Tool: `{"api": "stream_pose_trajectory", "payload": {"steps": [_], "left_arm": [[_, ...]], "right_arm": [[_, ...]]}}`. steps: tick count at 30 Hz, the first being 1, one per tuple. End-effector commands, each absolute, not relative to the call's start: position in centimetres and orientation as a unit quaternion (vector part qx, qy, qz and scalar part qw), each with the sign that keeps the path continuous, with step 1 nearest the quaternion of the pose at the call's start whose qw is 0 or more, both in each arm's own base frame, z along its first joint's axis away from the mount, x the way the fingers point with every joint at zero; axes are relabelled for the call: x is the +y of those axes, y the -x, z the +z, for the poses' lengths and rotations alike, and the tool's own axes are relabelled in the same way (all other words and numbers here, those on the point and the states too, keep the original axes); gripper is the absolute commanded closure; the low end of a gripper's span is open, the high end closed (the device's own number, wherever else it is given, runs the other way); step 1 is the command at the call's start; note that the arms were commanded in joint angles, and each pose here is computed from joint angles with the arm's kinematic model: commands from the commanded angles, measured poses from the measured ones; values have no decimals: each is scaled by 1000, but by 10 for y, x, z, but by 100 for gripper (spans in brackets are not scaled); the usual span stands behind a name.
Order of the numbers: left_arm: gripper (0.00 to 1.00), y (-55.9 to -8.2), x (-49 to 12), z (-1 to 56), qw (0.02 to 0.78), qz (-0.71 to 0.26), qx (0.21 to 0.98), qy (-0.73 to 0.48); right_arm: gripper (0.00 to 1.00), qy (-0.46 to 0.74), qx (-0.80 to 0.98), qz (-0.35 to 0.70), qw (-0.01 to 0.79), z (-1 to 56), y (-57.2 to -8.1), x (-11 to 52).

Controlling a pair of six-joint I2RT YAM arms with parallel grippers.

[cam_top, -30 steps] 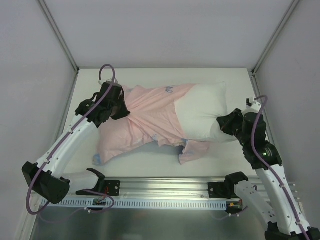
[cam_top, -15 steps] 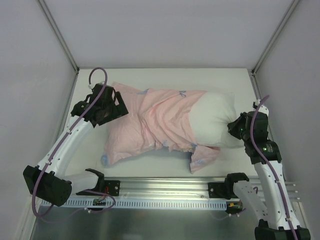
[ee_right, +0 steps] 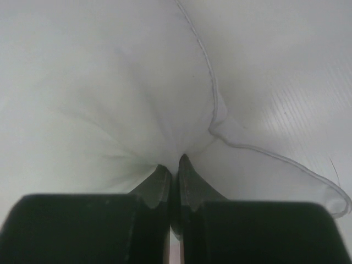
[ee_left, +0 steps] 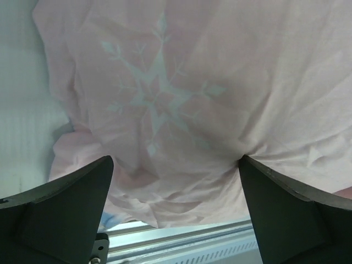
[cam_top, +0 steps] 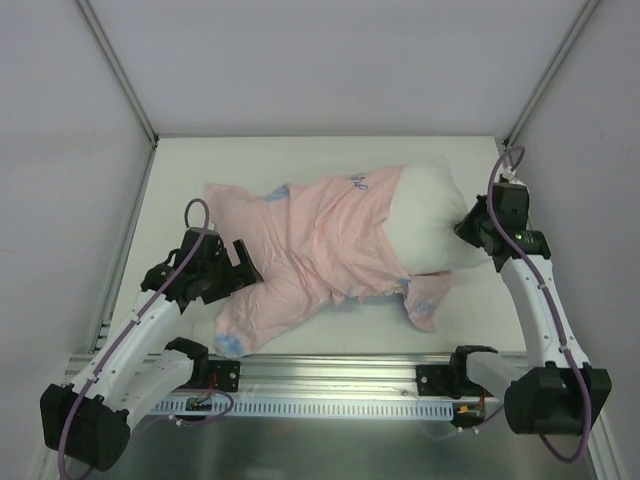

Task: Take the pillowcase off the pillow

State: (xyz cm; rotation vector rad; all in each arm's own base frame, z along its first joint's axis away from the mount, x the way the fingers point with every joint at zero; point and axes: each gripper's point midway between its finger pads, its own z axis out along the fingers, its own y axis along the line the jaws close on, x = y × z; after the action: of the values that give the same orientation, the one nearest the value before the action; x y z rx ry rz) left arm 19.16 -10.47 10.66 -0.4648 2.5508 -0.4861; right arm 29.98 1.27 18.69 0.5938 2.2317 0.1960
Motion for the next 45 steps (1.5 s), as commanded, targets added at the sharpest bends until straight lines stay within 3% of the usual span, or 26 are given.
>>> {"api": "stream_pose_trajectory", "payload": {"steps": [1, 3, 6, 7, 11, 15, 21, 35, 42, 45], "left_arm": [[1, -186, -127, 103, 223, -242, 930, 165], [1, -185, -133, 95, 213, -254, 930, 162], [32, -184, -137, 81, 194, -252, 933, 169], [57, -184, -136, 78, 188, -249, 934, 177], [96, -193, -127, 86, 214, -228, 931, 188], [100, -213, -88, 117, 271, -155, 922, 228], [100, -235, -33, 172, 328, -132, 886, 301], [100, -252, -8, 173, 317, -127, 863, 372], [100, -270, 35, 300, 457, -132, 790, 387], [100, -269, 47, 323, 472, -123, 778, 396]], "right_arm": [[99, -249, 852, 103, 450, 223, -339, 9], [99, -257, 848, 104, 451, 224, -345, 7], [99, -268, 847, 100, 448, 222, -349, 4], [99, -271, 847, 98, 446, 221, -350, 3], [99, -291, 846, 74, 442, 211, -347, -11], [99, -345, 833, 69, 428, 201, -338, -49], [99, -438, 795, 92, 409, 188, -317, -99], [99, -420, 791, 131, 426, 188, -308, -81], [99, -419, 773, 132, 457, 221, -306, -83], [99, -417, 759, 125, 485, 248, -301, -86]]}}
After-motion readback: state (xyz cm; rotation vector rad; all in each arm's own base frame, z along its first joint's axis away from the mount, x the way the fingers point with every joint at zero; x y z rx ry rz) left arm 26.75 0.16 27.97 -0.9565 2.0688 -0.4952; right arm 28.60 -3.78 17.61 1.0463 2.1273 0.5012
